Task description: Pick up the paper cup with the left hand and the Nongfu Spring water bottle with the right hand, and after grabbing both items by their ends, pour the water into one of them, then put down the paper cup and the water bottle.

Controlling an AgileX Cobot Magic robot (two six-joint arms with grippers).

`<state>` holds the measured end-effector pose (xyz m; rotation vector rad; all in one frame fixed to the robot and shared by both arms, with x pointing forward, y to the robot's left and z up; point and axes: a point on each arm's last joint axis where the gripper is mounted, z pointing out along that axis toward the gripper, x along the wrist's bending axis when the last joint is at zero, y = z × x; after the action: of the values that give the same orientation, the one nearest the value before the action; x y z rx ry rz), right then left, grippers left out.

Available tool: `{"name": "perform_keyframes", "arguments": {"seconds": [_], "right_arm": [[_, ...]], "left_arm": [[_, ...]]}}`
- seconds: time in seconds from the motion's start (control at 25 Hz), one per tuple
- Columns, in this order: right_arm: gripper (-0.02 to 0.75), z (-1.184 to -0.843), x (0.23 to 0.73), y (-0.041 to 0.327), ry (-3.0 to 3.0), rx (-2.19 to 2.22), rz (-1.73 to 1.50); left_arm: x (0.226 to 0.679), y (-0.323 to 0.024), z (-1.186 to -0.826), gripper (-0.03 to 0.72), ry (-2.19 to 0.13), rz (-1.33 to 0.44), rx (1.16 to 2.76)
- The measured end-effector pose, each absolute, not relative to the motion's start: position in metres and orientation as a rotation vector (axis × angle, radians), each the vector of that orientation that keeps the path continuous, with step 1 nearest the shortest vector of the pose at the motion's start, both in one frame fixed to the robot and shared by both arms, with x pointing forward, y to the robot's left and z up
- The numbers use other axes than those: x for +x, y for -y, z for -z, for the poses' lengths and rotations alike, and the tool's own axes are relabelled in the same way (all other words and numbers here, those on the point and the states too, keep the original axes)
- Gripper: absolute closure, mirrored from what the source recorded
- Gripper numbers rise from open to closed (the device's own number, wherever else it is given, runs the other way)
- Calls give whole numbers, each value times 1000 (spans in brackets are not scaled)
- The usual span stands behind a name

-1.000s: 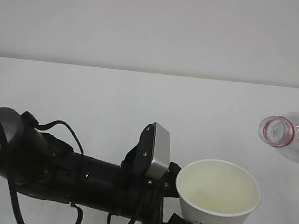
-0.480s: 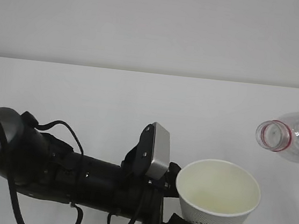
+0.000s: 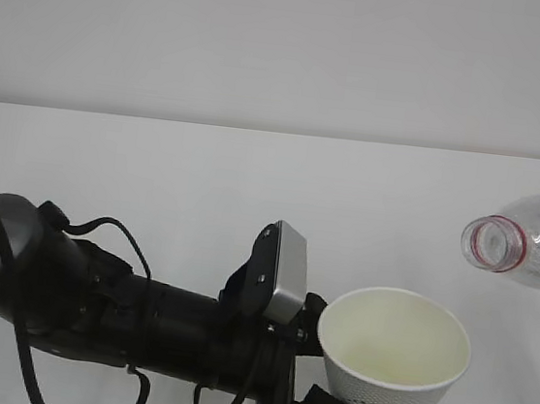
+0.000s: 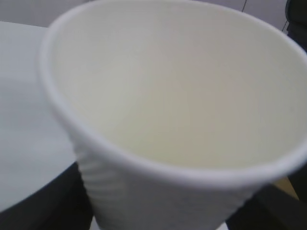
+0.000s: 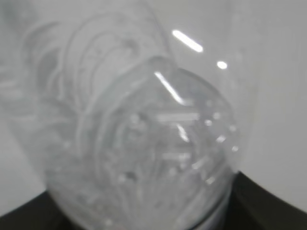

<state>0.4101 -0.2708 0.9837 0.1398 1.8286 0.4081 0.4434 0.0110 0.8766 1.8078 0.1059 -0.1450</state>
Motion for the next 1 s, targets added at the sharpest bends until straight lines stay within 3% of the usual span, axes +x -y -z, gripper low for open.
{"name": "perform_keyframes", "arguments": {"seconds": [1.0], "right_arm": [[289,-996,414,272,-1720,102,-380]], "left_arm": [[443,-11,-877,146,-106,145,1808]]}}
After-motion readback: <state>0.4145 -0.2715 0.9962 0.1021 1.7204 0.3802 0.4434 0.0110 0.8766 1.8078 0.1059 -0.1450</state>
